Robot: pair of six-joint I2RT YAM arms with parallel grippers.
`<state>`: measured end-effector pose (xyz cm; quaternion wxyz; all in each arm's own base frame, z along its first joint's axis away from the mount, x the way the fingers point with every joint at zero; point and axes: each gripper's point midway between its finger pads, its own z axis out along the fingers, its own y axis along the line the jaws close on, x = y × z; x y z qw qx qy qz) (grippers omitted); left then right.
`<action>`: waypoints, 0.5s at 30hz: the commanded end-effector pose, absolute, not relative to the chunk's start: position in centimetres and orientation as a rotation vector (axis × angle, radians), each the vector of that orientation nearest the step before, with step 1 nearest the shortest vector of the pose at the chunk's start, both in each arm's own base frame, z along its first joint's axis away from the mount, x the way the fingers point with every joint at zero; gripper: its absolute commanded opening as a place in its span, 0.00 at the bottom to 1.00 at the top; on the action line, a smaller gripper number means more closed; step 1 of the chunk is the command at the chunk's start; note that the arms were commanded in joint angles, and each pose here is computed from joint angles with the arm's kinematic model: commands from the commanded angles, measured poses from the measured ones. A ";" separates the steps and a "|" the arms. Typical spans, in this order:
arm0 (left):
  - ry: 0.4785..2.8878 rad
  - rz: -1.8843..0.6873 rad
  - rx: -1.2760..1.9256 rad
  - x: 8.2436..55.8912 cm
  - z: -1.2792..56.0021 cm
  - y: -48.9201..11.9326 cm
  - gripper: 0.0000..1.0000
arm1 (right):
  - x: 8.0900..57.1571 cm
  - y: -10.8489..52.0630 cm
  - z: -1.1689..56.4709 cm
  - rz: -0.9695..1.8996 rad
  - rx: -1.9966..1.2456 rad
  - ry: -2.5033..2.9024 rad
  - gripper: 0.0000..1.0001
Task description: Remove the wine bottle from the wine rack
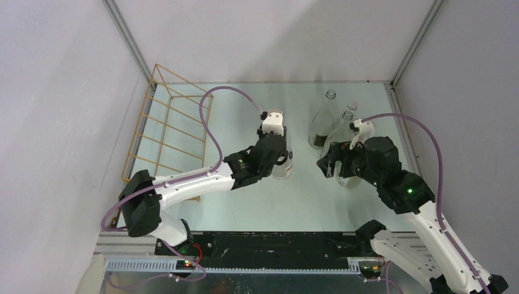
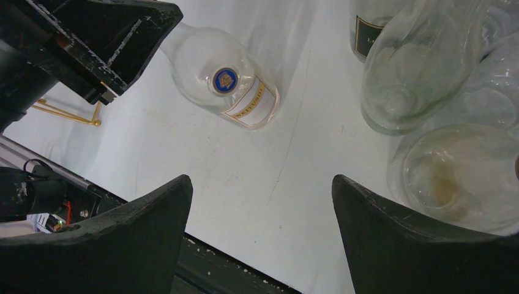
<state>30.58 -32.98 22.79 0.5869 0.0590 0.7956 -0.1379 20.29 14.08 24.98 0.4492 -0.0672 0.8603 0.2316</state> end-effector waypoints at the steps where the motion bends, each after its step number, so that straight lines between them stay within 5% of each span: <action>1: 1.793 -0.439 -0.003 29.9 26.1 -33.0 0.27 | 20.4 13.8 24.9 0.554 -0.168 2.114 0.87; 15: 1.810 -0.402 0.012 29.2 26.6 -31.6 0.75 | 21.5 13.3 25.2 0.512 -0.123 2.081 0.88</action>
